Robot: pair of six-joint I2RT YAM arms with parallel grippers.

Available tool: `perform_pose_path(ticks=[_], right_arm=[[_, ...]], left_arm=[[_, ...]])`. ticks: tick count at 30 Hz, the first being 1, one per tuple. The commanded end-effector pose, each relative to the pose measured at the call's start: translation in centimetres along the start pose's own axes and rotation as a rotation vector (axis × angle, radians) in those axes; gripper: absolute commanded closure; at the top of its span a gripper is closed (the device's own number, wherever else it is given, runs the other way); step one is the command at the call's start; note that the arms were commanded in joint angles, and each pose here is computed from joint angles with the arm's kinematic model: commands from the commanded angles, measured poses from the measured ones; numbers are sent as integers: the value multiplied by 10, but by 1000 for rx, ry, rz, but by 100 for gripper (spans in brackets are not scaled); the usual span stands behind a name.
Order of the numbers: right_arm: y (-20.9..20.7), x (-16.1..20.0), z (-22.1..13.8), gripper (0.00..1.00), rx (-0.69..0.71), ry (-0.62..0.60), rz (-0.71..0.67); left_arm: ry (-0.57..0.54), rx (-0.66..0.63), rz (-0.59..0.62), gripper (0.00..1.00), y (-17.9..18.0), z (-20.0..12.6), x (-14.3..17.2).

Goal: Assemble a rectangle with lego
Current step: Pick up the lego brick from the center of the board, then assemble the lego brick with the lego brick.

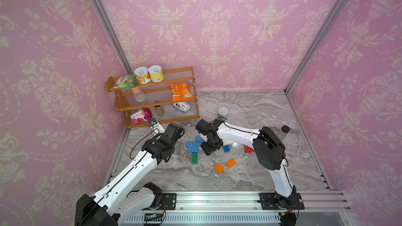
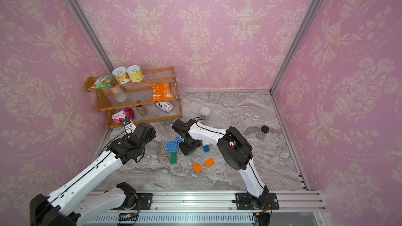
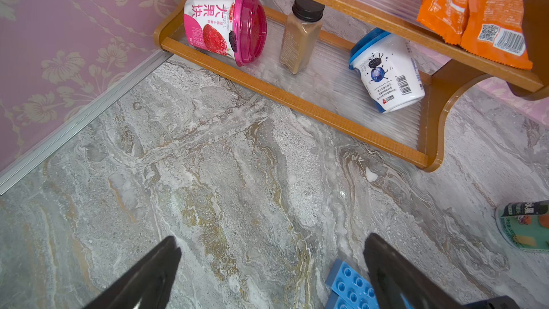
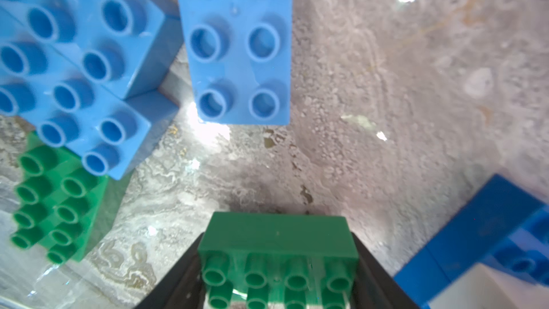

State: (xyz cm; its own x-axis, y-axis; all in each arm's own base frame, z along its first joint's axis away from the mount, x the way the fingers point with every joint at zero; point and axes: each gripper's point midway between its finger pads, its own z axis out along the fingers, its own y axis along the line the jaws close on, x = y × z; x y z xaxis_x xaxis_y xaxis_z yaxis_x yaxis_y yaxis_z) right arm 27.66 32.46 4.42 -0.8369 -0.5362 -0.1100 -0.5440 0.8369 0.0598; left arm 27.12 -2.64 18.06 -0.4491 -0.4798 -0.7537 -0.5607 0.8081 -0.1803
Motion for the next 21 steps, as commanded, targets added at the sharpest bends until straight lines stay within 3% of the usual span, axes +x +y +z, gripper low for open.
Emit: perform_pose_path(ticks=[1, 8, 13, 21], right_arm=[[-20, -18, -51, 51, -7, -119, 113], [-75, -28, -75, 51, 43, -207, 218], [-100, -34, -67, 51, 59, -197, 211], [-108, -37, -42, 50, 43, -143, 185]], left_arm=[[27, 1, 30, 1, 0, 6, 8], [63, 43, 47, 1, -16, 12, 15], [88, 59, 52, 1, -24, 16, 20], [113, 75, 46, 1, -30, 19, 26]])
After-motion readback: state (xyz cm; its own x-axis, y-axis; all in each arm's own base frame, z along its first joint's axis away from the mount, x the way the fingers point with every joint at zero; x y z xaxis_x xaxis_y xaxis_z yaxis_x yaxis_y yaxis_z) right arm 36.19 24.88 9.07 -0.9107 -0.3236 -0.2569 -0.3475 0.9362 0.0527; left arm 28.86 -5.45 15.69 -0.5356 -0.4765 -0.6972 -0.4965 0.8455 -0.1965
